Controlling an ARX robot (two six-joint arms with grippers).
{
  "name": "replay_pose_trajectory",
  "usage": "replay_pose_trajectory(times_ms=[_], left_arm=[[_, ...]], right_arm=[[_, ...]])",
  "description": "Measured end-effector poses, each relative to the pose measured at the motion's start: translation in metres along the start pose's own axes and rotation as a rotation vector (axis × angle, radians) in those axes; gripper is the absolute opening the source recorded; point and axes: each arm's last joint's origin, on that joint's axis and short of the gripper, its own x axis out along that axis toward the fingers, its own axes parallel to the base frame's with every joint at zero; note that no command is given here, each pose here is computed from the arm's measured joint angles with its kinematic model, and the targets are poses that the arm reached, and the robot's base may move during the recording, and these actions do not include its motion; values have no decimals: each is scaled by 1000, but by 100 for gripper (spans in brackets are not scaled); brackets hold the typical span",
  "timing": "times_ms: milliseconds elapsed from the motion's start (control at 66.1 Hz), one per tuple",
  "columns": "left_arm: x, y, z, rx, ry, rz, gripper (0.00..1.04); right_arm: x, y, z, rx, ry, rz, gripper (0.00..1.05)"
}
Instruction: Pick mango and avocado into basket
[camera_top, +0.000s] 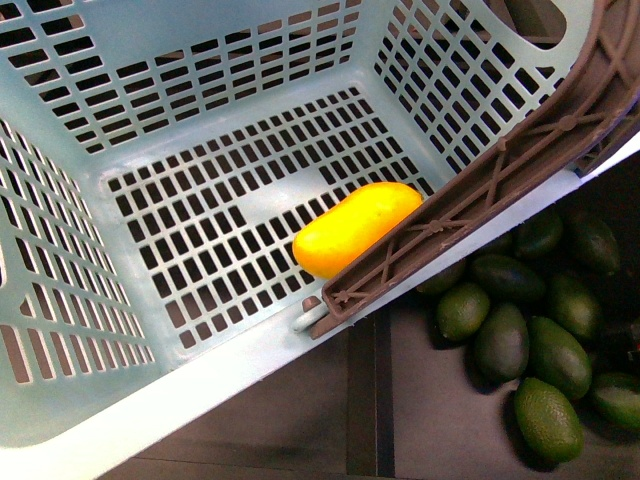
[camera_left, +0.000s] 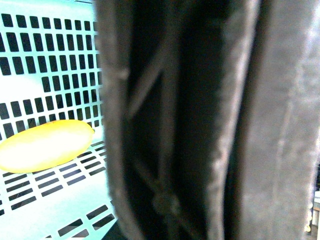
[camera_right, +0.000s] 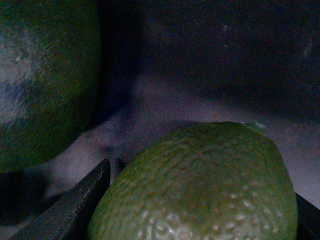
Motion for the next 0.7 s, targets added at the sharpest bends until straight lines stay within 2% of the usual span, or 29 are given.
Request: replay_pose_trajectory(times_ms=[136,393,529,696], left_arm=[[0,0,0,0,0,0,13],[0,0,0,0,-1,0,13],[0,0,0,0,-1,0,13],[0,0,0,0,1,0,13]], right_arm=[[-27,-5,4,29,-89,-24,72],[-125,-13,18,83,-336,-72,72],[-178,-2,27,83,-444,-75,72],[-245,18,54,34,-620,-83,72]])
